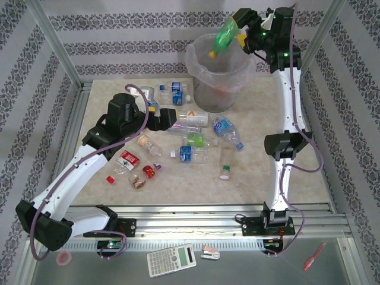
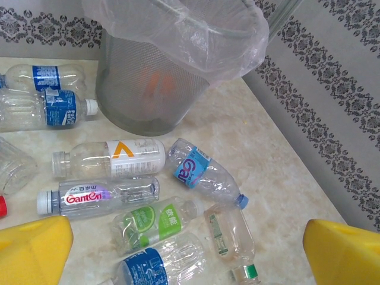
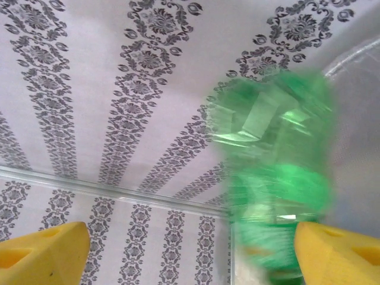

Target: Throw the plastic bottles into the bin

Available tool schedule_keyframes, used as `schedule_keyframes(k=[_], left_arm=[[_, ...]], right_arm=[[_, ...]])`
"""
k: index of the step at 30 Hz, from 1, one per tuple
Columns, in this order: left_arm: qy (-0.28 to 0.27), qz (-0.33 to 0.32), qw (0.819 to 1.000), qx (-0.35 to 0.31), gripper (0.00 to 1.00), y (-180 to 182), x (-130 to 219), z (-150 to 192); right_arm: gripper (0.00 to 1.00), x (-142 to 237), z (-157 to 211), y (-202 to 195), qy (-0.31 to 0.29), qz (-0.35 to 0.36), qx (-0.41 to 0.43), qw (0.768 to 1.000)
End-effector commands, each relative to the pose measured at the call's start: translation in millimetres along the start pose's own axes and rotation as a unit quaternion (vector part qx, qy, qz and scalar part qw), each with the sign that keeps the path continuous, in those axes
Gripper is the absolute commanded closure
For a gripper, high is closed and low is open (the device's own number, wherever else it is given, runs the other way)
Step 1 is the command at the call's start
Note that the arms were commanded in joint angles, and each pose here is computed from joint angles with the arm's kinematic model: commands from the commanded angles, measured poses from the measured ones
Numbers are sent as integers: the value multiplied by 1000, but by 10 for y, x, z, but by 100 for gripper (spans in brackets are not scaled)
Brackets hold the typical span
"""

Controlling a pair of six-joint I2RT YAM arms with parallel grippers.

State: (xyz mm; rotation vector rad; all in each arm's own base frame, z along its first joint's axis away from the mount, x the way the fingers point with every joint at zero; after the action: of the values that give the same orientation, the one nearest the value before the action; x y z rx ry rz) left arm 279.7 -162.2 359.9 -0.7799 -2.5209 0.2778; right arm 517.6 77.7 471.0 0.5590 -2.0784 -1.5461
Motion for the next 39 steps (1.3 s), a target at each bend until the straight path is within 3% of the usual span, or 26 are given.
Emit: schedule_keyframes(k=[1,15,27,33,39], left_arm=[[10,8,1000,0,0,-60,-5,-41],[-17,20,1000,1,0,-99,44,-109],[-15,14,1000,-1,0,-94,102,-92],[-14,8,1000,-3,0,-87,151,-73],[-11,1,1000,-2,0,-66,180,-23]], right_arm=[[8,200,44,192,9,-20,13,1000],[4,516,320,442,46,-27,61,997],[3,763,592,434,60,9,100,993],[3,896,1064,40,112,84,114,984],[5,1131,1664,-908,178,213,82,957]])
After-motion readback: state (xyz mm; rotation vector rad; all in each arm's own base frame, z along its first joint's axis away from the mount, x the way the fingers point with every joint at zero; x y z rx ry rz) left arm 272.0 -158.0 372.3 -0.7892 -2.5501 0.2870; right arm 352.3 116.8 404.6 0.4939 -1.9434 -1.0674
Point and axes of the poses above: each hand's point on the last joint's axis, 136 mm out from that joint toward the fingers, its own x axis back along the fingers, its own y axis along the line the jaws close on, z = x × y, the point moved 7 cm from there along x, back along the fingers, and after that the axes turned 7 degrees about -x, right-handed, at the moved point
